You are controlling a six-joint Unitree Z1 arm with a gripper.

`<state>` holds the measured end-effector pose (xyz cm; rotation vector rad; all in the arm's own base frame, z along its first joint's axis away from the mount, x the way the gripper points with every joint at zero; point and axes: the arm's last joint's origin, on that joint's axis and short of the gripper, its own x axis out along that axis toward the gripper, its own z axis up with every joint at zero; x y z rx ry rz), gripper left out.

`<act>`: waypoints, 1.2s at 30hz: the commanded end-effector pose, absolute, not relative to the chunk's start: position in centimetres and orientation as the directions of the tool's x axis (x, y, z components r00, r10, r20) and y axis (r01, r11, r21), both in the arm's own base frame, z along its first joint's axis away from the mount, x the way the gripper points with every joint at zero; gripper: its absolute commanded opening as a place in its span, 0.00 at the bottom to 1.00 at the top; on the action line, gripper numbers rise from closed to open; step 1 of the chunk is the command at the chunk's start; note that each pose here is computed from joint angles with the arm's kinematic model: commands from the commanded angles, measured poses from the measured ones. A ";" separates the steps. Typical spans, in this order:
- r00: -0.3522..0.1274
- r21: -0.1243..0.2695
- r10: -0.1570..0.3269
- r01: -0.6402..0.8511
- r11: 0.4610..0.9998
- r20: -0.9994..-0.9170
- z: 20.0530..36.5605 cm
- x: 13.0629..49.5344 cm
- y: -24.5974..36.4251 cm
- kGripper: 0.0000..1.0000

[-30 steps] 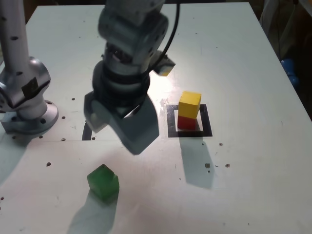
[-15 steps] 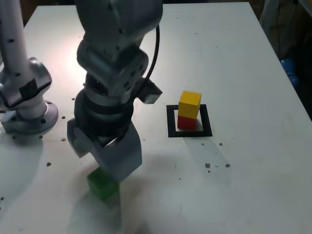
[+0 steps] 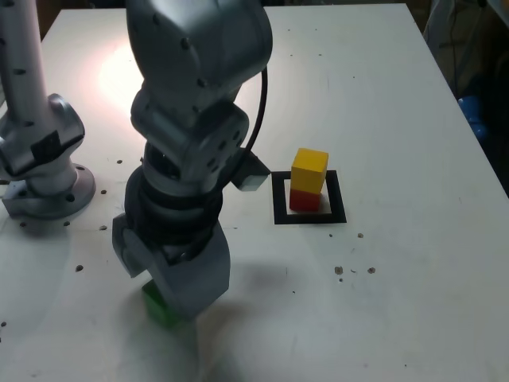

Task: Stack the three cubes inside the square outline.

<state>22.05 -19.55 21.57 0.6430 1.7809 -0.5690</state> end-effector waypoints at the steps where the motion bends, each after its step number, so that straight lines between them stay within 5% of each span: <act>1: -0.250 -0.065 0.144 0.672 0.738 -0.957 21.4 22.2 -19.8 0.63; 10: -0.229 -0.054 0.142 0.678 0.733 -0.963 21.6 22.4 -20.3 0.29; 28: -0.236 -0.049 0.155 0.682 0.730 -0.959 21.8 22.3 -20.3 0.25; 36: -0.233 -0.019 0.190 0.678 0.734 -0.954 23.7 22.7 -19.8 0.25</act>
